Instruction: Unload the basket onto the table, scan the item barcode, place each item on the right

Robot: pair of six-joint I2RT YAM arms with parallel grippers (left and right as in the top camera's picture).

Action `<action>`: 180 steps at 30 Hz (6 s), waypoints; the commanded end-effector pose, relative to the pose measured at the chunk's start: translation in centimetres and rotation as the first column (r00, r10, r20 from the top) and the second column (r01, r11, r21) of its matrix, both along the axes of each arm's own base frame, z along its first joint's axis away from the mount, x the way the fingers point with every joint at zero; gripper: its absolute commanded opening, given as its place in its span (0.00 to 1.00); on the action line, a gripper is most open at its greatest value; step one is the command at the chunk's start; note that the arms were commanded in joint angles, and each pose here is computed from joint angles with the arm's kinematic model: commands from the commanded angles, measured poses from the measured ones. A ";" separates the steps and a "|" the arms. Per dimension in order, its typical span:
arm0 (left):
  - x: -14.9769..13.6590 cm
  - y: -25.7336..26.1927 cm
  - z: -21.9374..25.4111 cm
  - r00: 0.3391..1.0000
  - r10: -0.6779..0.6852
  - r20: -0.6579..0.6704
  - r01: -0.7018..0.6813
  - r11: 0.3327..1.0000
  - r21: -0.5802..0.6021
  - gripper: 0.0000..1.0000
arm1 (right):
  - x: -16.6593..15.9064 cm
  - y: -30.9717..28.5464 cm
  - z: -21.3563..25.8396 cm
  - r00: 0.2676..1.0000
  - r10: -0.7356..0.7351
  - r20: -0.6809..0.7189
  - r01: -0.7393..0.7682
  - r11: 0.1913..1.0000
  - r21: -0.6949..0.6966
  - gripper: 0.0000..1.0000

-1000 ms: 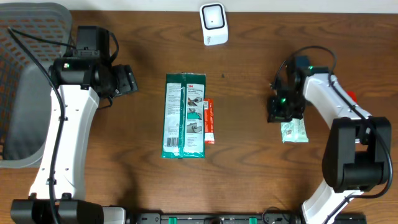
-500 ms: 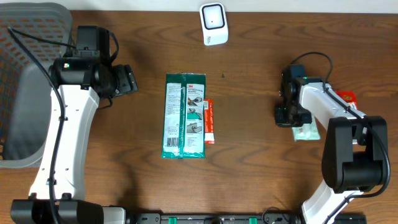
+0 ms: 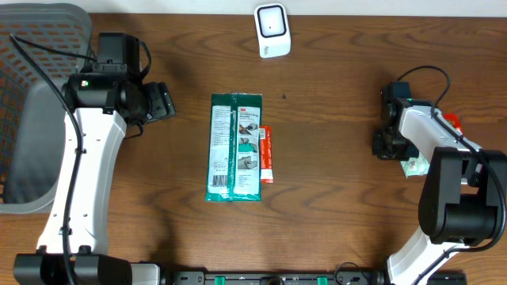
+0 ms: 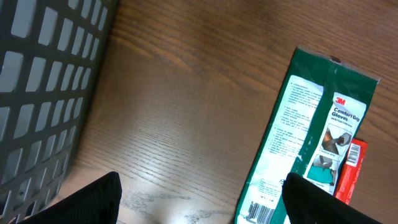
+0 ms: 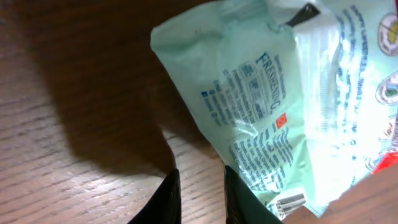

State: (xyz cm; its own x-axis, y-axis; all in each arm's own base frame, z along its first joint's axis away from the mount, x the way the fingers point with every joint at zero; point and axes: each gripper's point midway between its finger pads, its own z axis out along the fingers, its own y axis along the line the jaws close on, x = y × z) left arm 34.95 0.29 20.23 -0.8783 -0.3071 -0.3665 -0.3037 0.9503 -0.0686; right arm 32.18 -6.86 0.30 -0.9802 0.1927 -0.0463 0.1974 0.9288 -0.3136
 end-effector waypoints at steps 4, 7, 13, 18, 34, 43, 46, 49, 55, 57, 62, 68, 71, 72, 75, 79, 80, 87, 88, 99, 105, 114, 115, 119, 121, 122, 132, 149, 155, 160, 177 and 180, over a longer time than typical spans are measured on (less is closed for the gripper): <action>0.0 0.3 0.4 1.000 0.006 0.008 -0.006 1.000 0.008 0.83 | 2.3 4.1 2.0 0.997 -0.012 0.074 -0.004 0.977 0.212 0.22; 0.0 0.3 0.4 1.000 0.006 0.008 -0.006 1.000 0.008 0.83 | 4.7 9.9 4.4 0.987 0.025 0.160 -0.102 0.867 0.488 0.29; 0.0 0.3 0.4 1.000 0.006 0.008 -0.006 1.000 0.008 0.83 | 5.8 20.2 8.7 0.964 0.055 0.260 -0.251 0.507 0.825 0.99; 0.0 0.3 0.4 1.000 0.006 0.008 -0.006 1.000 0.008 0.83 | 4.5 23.4 6.5 0.975 0.091 0.201 -0.208 0.682 0.701 0.79; 0.0 0.3 0.4 1.000 0.006 0.008 -0.006 1.000 0.008 0.83 | 0.2 33.9 2.2 0.899 0.268 0.346 -0.366 0.894 0.260 0.28; 0.0 0.3 0.4 1.000 0.006 0.008 -0.006 1.000 0.008 0.83 | -0.4 32.2 0.4 0.924 0.258 0.281 -0.323 0.921 0.218 0.27; 0.0 0.3 0.4 1.000 0.006 0.008 -0.006 1.000 0.008 0.83 | -0.5 31.8 0.4 0.927 0.258 0.271 -0.318 0.925 0.206 0.29; 0.0 0.3 0.4 1.000 0.006 0.008 -0.006 1.000 0.008 0.83 | -0.3 30.1 0.3 0.934 0.257 0.249 -0.303 0.939 0.165 0.30; 0.0 0.3 0.4 1.000 0.006 0.008 -0.006 1.000 0.008 0.83 | 0.2 27.2 0.2 0.928 0.324 0.181 -0.348 0.930 0.119 0.36; 0.0 0.3 0.4 1.000 0.006 0.008 -0.006 1.000 0.008 0.83 | 0.3 26.1 0.2 0.931 0.330 0.157 -0.348 0.931 0.110 0.37; 0.0 0.3 0.4 1.000 0.006 0.008 -0.006 1.000 0.008 0.83 | 0.7 23.3 0.1 0.919 0.384 0.087 -0.392 0.914 0.104 0.39; 0.0 0.3 0.4 1.000 0.006 0.008 -0.006 1.000 0.008 0.83 | 1.0 21.3 0.0 0.908 0.416 0.042 -0.418 0.900 0.123 0.43; 0.0 0.3 0.4 1.000 0.006 0.008 -0.006 1.000 0.008 0.83 | 0.9 21.2 -0.1 0.912 0.409 0.034 -0.409 0.900 0.150 0.43; 0.0 0.3 0.4 1.000 0.006 0.008 -0.006 1.000 0.008 0.83 | 0.8 21.3 -0.2 0.911 0.410 0.033 -0.410 0.899 0.156 0.45; 0.0 0.3 0.4 1.000 0.006 0.008 -0.006 1.000 0.008 0.83 | 0.8 21.4 -0.2 0.910 0.413 0.033 -0.413 0.897 0.155 0.45; 0.0 0.3 0.4 1.000 0.006 0.008 -0.006 1.000 0.008 0.83 | 0.8 21.4 -0.2 0.909 0.416 0.035 -0.416 0.896 0.155 0.43; 0.0 0.3 0.4 1.000 0.006 0.008 -0.006 1.000 0.008 0.83 | 1.0 21.5 -0.2 0.898 0.439 0.037 -0.439 0.885 0.155 0.43; 0.0 0.3 0.4 1.000 0.006 0.008 -0.006 1.000 0.008 0.83 | 0.6 21.9 -0.2 0.855 0.518 0.018 -0.512 0.840 0.178 0.36; 0.0 0.3 0.4 1.000 0.006 0.008 -0.006 1.000 0.008 0.83 | 0.5 22.2 -0.3 0.855 0.518 0.019 -0.511 0.837 0.194 0.37; 0.0 0.3 0.4 1.000 0.006 0.008 -0.006 1.000 0.008 0.83 | 1.4 22.8 0.6 0.827 0.560 0.044 -0.558 0.808 0.189 0.52; 0.0 0.3 0.4 1.000 0.006 0.008 -0.006 1.000 0.008 0.83 | 2.8 23.6 4.8 0.824 0.561 0.079 -0.565 0.804 0.185 0.82; 0.0 0.3 0.4 1.000 0.006 0.008 -0.006 1.000 0.008 0.83 | 1.0 23.5 4.2 0.791 0.611 0.017 -0.598 0.767 0.234 0.31; 0.0 0.3 0.4 1.000 0.006 0.008 -0.006 1.000 0.008 0.83 | 0.8 23.5 4.0 0.788 0.615 0.010 -0.600 0.765 0.233 0.22; 0.0 0.3 0.4 1.000 0.006 0.008 -0.006 1.000 0.008 0.83 | 0.8 22.9 3.5 0.781 0.625 0.000 -0.613 0.766 0.194 0.25; 0.0 0.3 0.4 1.000 0.006 0.008 -0.006 1.000 0.008 0.83 | 0.8 23.1 3.1 0.765 0.644 0.005 -0.633 0.749 0.194 0.25; 0.0 0.3 0.4 1.000 0.006 0.008 -0.006 1.000 0.008 0.83 | 0.8 23.2 2.8 0.756 0.655 0.010 -0.644 0.740 0.193 0.26; 0.0 0.3 0.4 1.000 0.006 0.008 -0.006 1.000 0.008 0.83 | 1.0 23.6 -0.6 0.696 0.714 0.073 -0.715 0.679 0.167 0.19; 0.0 0.3 0.4 1.000 0.006 0.008 -0.006 1.000 0.008 0.83 | -0.8 24.0 -2.1 0.697 0.714 0.066 -0.705 0.667 0.241 0.21; 0.0 0.3 0.4 1.000 0.006 0.008 -0.006 1.000 0.008 0.83 | -0.7 23.7 -2.3 0.698 0.714 0.062 -0.706 0.670 0.228 0.26; 0.0 0.3 0.4 1.000 0.006 0.008 -0.006 1.000 0.008 0.83 | -1.3 23.7 -2.6 0.726 0.685 0.060 -0.676 0.694 0.249 0.01; 0.0 0.3 0.4 1.000 0.006 0.008 -0.006 1.000 0.008 0.83 | -1.3 27.9 2.9 0.846 0.474 0.244 -0.512 0.596 0.619 0.01; 0.0 0.3 0.4 1.000 0.006 0.008 -0.006 1.000 0.008 0.83 | -1.4 26.2 0.6 0.842 0.490 0.224 -0.528 0.666 0.527 0.01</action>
State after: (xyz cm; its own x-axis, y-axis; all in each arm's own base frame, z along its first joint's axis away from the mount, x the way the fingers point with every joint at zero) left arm 34.95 0.29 20.23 -0.8783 -0.3071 -0.3665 -0.3037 0.9503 -0.0686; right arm 31.46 20.55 3.13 -0.9234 -0.3328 -0.1911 -0.3807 0.8573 0.3466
